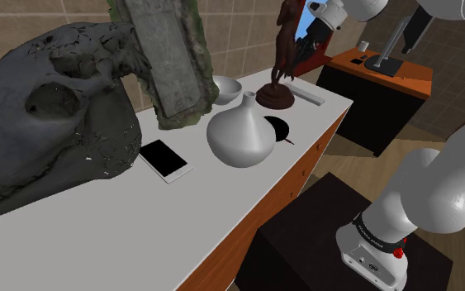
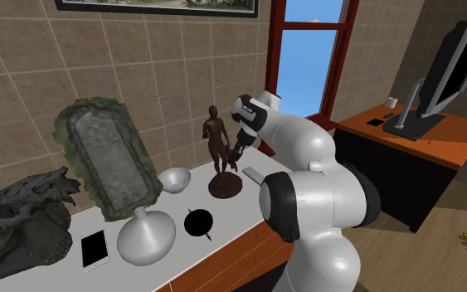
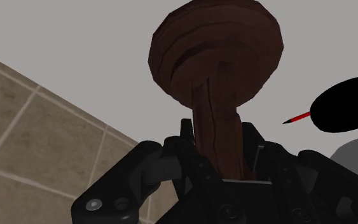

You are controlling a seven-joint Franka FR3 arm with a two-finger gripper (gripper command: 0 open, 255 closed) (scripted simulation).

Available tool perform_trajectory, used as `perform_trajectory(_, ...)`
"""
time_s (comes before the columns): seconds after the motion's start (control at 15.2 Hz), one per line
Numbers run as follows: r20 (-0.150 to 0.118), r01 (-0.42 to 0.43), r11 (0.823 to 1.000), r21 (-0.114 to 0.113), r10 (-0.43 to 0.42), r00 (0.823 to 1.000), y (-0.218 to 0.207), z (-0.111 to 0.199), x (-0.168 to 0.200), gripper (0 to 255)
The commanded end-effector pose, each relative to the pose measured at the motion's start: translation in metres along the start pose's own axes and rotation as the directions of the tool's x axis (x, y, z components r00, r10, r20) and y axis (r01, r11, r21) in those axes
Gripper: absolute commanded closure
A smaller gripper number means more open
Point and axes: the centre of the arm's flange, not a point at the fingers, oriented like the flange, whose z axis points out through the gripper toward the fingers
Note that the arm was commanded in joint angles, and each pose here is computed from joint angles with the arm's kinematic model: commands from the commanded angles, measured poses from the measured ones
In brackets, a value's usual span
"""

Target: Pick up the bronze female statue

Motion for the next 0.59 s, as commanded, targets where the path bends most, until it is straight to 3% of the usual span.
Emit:
perform_trajectory(0.0, -0.001, 0.0, 1.0, -0.002, 0.0, 1.0, -0.001, -0.011, 0.007, 255)
perform_trajectory(0.53, -0.001, 0.0, 1.0, -0.002, 0.0, 1.0, -0.002, -0.048, 0.026, 255)
